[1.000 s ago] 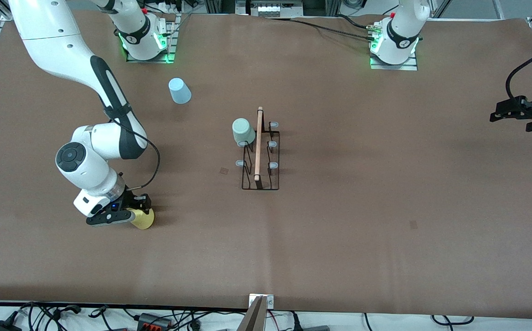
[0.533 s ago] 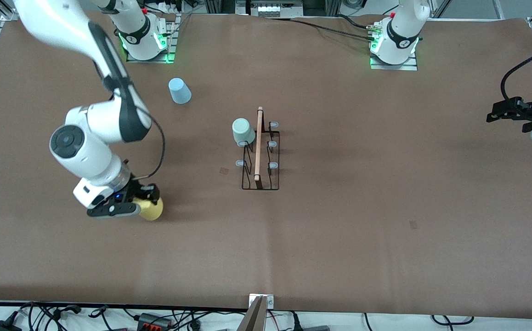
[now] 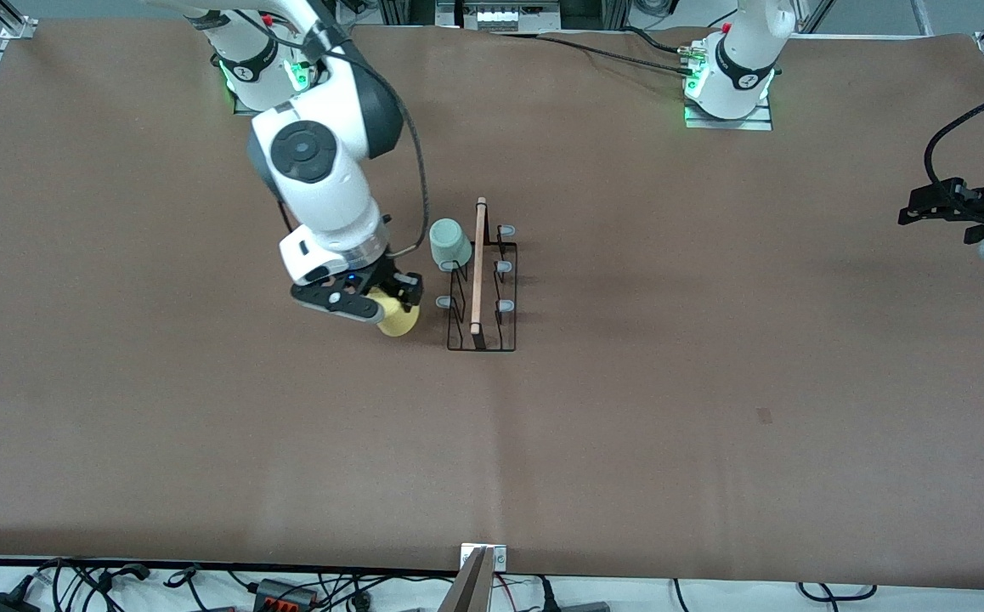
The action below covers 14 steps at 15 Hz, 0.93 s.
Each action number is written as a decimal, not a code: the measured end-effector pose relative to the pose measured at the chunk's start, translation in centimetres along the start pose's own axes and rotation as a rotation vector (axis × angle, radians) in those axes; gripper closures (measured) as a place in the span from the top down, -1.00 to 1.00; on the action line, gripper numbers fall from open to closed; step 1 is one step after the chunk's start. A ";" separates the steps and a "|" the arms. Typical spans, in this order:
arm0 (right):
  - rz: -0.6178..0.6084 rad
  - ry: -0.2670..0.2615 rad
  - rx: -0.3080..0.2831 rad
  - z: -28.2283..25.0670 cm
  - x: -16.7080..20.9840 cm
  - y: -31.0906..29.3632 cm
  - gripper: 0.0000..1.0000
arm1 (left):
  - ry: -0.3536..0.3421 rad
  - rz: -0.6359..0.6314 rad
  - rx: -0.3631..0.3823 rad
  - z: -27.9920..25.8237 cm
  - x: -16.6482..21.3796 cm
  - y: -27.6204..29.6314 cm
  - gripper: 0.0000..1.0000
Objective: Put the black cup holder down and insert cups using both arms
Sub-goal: 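Carry the yellow cup with the right gripper onto a rack peg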
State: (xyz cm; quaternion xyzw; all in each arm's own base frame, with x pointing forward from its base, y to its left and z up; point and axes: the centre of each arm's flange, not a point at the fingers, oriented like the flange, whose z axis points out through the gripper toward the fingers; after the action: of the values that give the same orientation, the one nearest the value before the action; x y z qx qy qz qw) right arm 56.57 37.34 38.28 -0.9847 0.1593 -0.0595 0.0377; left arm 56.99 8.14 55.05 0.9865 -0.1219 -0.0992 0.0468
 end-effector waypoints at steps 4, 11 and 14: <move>0.065 -0.006 0.002 1.0 -1.3 -1.7 0.33 | 0.001 0.002 0.000 -0.1 0.0 0.1 1.00; 0.080 -0.012 0.026 2.7 -3.9 -4.9 0.34 | -0.006 0.016 0.017 -0.1 0.3 0.7 1.00; 0.080 0.000 0.038 2.9 -3.3 -4.8 0.81 | -0.039 0.066 0.095 0.0 1.1 3.1 1.00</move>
State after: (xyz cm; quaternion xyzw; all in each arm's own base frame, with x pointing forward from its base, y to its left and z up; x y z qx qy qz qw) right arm 55.32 43.08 35.55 -0.9766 0.1975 -0.0610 0.0585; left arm 57.38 4.89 55.21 0.9809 -0.1599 -0.1109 0.0009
